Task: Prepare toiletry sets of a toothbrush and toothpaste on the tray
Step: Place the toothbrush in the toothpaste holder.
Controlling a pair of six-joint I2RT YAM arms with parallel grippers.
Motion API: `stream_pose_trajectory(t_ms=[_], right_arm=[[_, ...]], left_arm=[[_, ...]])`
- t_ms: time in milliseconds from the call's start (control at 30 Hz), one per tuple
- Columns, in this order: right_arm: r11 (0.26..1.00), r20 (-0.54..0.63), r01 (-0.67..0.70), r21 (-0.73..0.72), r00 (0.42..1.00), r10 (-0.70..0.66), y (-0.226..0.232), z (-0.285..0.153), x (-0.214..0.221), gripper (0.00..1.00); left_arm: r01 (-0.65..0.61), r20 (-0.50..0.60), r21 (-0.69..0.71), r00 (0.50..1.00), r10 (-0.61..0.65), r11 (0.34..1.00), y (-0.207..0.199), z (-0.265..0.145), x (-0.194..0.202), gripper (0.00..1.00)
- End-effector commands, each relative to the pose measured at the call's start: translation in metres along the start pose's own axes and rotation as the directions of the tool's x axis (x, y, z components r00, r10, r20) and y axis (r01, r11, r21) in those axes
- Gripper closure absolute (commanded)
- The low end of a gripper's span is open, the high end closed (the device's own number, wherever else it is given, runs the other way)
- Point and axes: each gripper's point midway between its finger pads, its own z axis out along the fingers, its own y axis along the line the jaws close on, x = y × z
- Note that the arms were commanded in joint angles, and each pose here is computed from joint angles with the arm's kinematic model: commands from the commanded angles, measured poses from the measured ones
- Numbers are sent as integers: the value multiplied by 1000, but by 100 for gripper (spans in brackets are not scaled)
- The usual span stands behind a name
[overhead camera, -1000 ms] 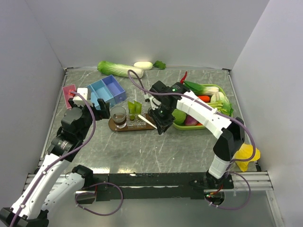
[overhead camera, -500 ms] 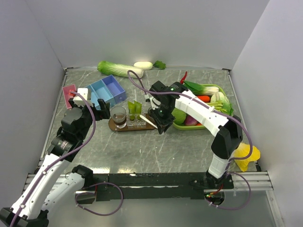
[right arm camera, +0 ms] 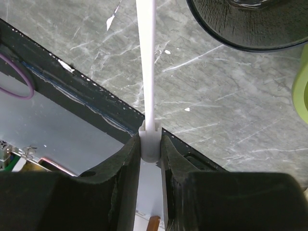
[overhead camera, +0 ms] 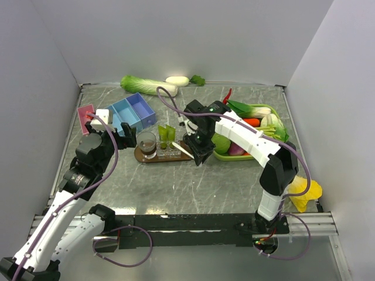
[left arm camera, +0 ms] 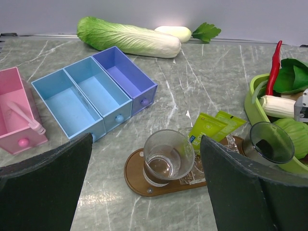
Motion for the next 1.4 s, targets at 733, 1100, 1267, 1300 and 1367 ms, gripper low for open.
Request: stream_pose_trajectory(t_ms=[733, 1100, 1267, 1300, 1367], right_arm=[[999, -108, -51, 3, 993, 51, 2, -4, 4, 99], [998, -121, -58, -1, 991, 57, 4, 2, -5, 94], [998, -121, -62, 0, 991, 62, 4, 3, -9, 92], [998, -119, -63, -1, 991, 63, 5, 3, -10, 91], [998, -120, -63, 1, 991, 63, 4, 4, -10, 90]], left_arm=[[-12, 37, 6, 999, 12, 1000, 1, -1, -6, 3], [-13, 40, 9, 999, 13, 1000, 0, -1, -6, 3], [-15, 38, 9, 999, 15, 1000, 0, -1, -5, 3], [-15, 37, 7, 999, 15, 1000, 1, -1, -5, 3], [-15, 37, 7, 999, 15, 1000, 1, -1, -5, 3]])
